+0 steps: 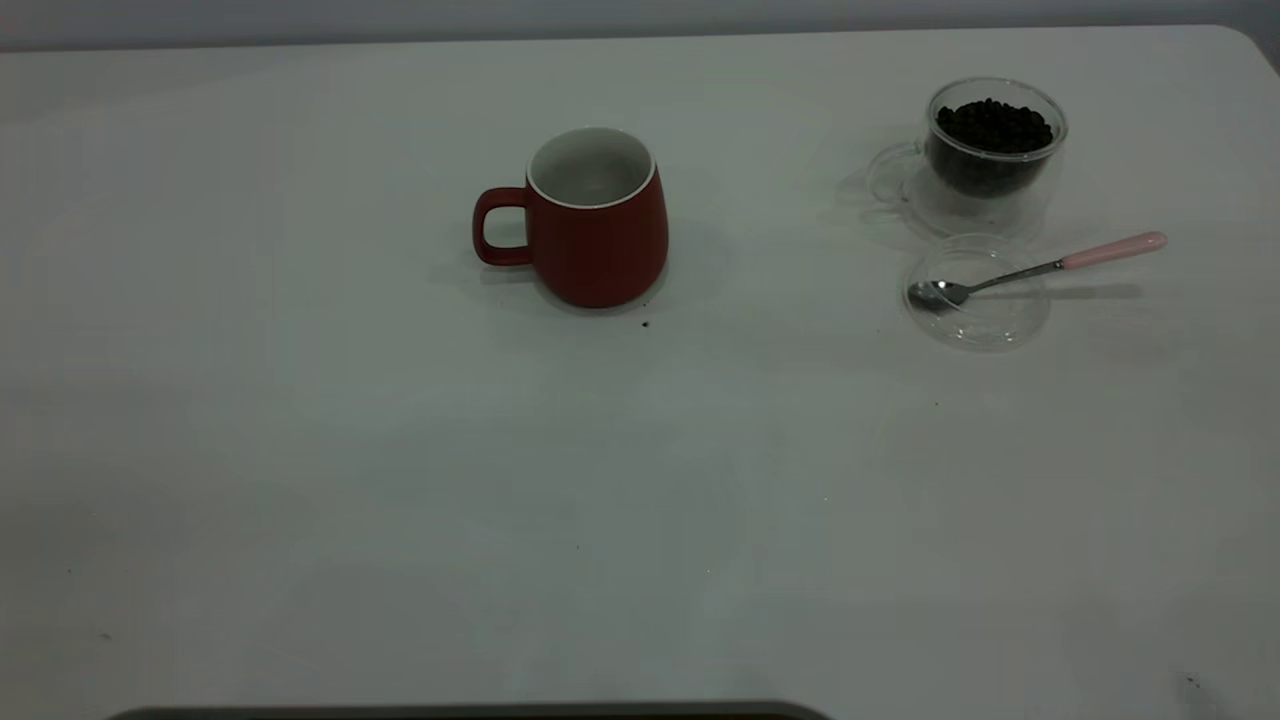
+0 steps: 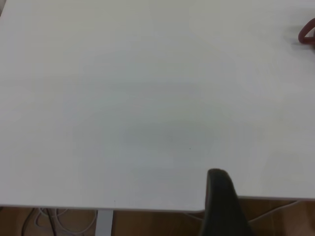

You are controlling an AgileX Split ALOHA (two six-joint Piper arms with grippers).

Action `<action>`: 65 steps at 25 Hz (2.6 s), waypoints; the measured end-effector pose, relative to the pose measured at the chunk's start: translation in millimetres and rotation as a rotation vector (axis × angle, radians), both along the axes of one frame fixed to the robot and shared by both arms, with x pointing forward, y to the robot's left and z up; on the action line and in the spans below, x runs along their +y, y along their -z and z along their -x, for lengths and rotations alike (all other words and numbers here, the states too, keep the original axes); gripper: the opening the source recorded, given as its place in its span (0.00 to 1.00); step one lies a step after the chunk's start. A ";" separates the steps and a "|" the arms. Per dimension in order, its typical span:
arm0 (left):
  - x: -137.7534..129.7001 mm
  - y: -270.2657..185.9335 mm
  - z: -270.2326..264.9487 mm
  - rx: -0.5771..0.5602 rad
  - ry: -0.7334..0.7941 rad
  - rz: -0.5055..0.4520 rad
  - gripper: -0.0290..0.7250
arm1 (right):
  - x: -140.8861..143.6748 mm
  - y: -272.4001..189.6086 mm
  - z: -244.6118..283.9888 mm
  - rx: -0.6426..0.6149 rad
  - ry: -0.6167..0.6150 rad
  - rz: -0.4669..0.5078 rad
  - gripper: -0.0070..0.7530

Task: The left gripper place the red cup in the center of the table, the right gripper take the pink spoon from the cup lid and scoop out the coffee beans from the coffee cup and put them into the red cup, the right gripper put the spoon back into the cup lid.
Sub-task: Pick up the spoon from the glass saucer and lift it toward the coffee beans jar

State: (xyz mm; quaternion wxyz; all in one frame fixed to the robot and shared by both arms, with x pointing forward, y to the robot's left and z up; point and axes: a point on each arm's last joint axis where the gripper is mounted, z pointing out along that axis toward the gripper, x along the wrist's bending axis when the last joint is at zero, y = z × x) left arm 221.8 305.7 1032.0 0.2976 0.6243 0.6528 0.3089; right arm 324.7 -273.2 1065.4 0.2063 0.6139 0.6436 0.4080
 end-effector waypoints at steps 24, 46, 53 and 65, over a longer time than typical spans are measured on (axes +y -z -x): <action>0.0 0.0 0.0 0.000 0.000 0.000 0.71 | -33.6 130.0 -275.1 0.508 -0.088 0.005 0.78; 0.0 0.0 0.0 0.000 0.000 0.000 0.71 | -122.6 259.4 -337.8 0.721 -0.262 -0.374 0.78; 0.0 0.0 0.0 0.000 0.000 0.000 0.71 | -120.3 284.2 -334.4 0.738 -0.271 -0.398 0.78; 0.0 0.0 0.0 0.000 0.000 0.000 0.71 | -113.1 304.3 -331.5 0.739 -0.287 -0.503 0.78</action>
